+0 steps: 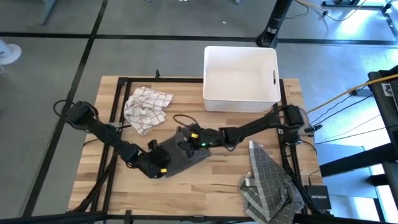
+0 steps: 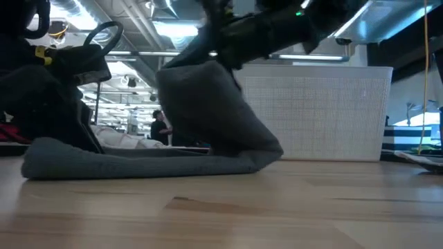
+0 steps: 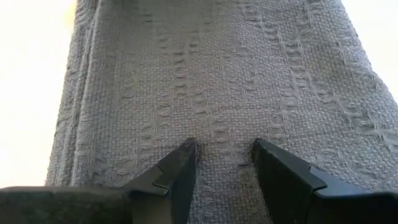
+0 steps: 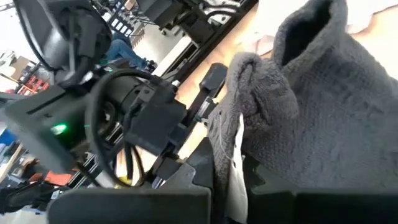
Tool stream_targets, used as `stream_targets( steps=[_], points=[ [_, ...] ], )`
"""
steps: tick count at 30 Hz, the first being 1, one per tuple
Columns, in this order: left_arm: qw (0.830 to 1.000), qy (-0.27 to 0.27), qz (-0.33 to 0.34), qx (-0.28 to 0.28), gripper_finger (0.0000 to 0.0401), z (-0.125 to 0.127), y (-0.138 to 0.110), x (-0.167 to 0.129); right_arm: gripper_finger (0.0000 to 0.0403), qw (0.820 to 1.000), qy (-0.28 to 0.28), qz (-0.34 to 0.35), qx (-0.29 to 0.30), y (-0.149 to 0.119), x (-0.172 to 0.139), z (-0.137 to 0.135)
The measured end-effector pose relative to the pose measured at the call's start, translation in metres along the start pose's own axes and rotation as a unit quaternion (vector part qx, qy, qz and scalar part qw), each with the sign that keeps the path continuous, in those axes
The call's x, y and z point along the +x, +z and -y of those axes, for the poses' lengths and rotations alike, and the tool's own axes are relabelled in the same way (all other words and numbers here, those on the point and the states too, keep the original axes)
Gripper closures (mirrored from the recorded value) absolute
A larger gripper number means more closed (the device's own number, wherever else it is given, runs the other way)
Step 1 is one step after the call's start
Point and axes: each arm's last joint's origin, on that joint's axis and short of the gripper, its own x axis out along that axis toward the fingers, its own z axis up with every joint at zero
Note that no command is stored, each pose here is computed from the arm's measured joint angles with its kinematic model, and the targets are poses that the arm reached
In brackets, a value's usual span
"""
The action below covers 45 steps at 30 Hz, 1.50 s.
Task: Fold towel
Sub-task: Fold the gray towel
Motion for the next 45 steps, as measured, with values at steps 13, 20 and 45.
stream_targets(
  steps=[13, 20, 45],
  points=[
    [1.0, -0.001, 0.003, 0.006, 0.0246, 0.0, 0.0, 0.0, 0.0386, 0.999, 0.01, -0.033, 0.008, -0.018, 0.041, 0.0],
    [1.0, -0.001, 0.003, 0.006, 0.0246, 0.0, 0.0, 0.0, 0.0386, 0.999, -0.015, -0.047, 0.005, -0.021, 0.041, 0.004],
    [0.994, -0.074, -0.06, -0.05, 0.0246, -0.005, 0.057, -0.079, 0.0228, 0.977, 0.069, -0.118, -0.166, 0.013, 0.021, -0.008]
  ],
)
